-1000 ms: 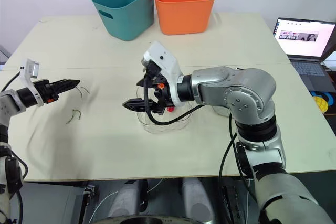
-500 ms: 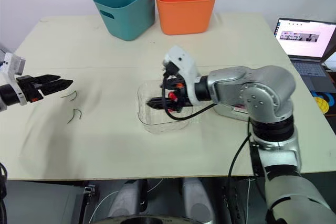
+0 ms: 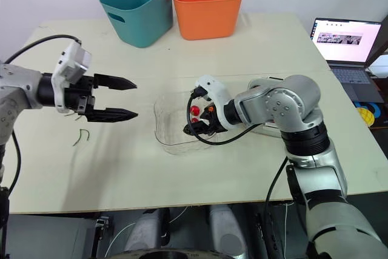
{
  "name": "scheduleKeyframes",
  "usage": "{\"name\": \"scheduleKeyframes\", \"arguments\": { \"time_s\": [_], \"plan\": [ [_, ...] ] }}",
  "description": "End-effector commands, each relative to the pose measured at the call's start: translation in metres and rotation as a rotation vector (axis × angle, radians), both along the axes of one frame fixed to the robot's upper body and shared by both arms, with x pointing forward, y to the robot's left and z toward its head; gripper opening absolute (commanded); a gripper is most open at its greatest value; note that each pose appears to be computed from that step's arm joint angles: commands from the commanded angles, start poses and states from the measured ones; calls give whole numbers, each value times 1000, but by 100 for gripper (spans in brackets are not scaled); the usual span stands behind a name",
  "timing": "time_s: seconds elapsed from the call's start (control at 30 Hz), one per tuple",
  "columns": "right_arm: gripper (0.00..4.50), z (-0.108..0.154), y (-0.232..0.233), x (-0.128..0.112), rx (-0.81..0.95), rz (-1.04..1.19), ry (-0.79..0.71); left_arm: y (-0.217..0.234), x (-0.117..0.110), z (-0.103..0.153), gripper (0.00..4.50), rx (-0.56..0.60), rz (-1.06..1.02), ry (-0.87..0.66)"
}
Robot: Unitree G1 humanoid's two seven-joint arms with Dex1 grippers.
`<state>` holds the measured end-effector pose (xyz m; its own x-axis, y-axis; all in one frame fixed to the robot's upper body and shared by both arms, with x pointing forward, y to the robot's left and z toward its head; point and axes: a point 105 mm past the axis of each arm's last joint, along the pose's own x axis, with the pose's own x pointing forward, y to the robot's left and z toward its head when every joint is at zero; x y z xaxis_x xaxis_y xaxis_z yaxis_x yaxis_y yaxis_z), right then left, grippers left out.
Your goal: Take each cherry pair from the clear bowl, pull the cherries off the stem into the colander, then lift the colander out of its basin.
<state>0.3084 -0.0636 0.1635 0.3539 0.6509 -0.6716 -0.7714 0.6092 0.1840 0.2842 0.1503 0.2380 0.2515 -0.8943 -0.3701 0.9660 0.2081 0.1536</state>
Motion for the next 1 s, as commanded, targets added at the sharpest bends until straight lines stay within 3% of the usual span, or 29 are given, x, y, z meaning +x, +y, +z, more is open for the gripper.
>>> {"name": "scheduleKeyframes", "arguments": {
  "time_s": [0.03, 0.37, 0.73, 0.83, 0.97, 1.0],
  "plan": [
    [413, 5, 8, 7, -28, -17, -37, -9, -6, 7, 448, 6, -43, -39],
    [413, -4, 18, 13, -97, -30, -50, -1, -12, -14, 448, 138, -51, -40],
    [413, -18, 29, 13, -158, -23, -79, 4, -8, -11, 448, 127, -21, -66],
    [352, -22, 33, 12, -176, -12, -96, 3, -6, -10, 450, 117, -19, -78],
    [215, -18, 40, 13, -165, 12, -134, 5, -4, -10, 450, 116, -10, -75],
    [215, -15, 41, 14, -161, 14, -143, 6, -4, -10, 450, 118, -6, -75]
  ]
}}
